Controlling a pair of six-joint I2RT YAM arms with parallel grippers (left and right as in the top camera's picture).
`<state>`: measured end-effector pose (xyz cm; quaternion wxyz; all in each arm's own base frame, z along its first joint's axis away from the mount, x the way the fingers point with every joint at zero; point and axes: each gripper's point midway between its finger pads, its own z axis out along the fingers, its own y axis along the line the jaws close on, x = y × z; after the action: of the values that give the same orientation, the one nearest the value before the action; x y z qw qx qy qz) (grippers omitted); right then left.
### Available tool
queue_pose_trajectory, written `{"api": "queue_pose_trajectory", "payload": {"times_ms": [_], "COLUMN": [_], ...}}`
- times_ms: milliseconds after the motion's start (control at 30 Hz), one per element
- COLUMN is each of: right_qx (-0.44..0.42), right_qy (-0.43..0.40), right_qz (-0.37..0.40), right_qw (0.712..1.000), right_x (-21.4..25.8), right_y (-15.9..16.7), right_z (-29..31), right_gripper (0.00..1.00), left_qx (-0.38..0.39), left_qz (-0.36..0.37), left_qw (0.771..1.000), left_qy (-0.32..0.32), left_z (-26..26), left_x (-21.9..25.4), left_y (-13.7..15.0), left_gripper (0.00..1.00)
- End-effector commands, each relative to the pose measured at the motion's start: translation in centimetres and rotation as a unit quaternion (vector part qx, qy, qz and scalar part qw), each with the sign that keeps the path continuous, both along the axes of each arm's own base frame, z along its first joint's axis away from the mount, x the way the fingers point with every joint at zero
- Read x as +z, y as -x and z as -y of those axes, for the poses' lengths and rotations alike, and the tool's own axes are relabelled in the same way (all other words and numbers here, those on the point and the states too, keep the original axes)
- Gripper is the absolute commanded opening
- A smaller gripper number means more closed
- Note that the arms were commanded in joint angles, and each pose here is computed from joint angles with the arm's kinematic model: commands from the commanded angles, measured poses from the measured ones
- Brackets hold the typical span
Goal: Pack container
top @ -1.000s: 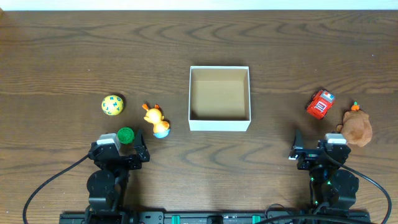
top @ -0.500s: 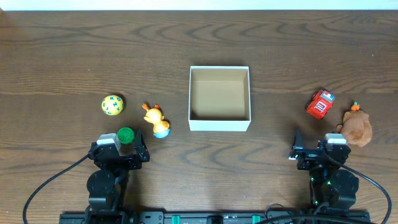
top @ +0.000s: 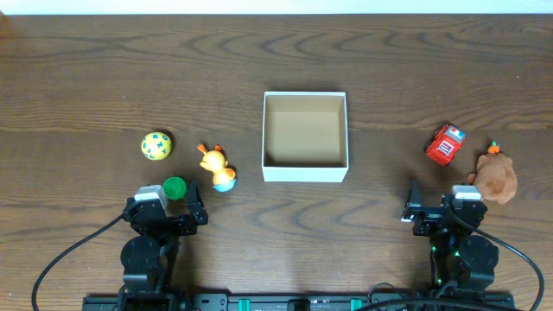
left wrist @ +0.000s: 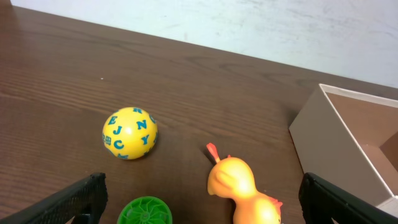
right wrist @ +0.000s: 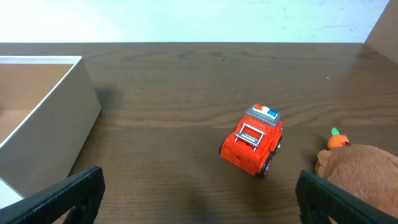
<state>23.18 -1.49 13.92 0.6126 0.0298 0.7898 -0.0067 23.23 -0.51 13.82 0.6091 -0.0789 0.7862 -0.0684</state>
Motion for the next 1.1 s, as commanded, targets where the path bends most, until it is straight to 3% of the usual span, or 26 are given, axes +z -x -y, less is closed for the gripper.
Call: {"api": "queue_pose_trajectory", "payload": {"times_ms": [0, 767, 1067], "right_qx": [0.000, -0.008, -0.019], "right_qy": [0.005, -0.024, -0.053], "right_qz": [0.001, 0.003, 0.028], "right_qw": [1.000, 1.000, 0.998], "right_x": [-0.1, -0.1, 1.6], "right_y": [0.0, 0.0, -0.5], "right_z": [0.1, 0.1, 0.3], "right_gripper": [0.99, 0.99, 0.99], "left_qx": [0.003, 0.003, 0.010], "left_qz": [-0.020, -0.018, 0.013], "left_qw": [1.000, 1.000, 0.999], "left_qy": [-0.001, 0.000, 0.031], "left_z": [-0.1, -0.1, -0.1], "left_x": [-1.4, -1.3, 1.9], "left_y": [0.2, 0.1, -0.2], "left_gripper": [0.98, 0.98, 0.98]}}
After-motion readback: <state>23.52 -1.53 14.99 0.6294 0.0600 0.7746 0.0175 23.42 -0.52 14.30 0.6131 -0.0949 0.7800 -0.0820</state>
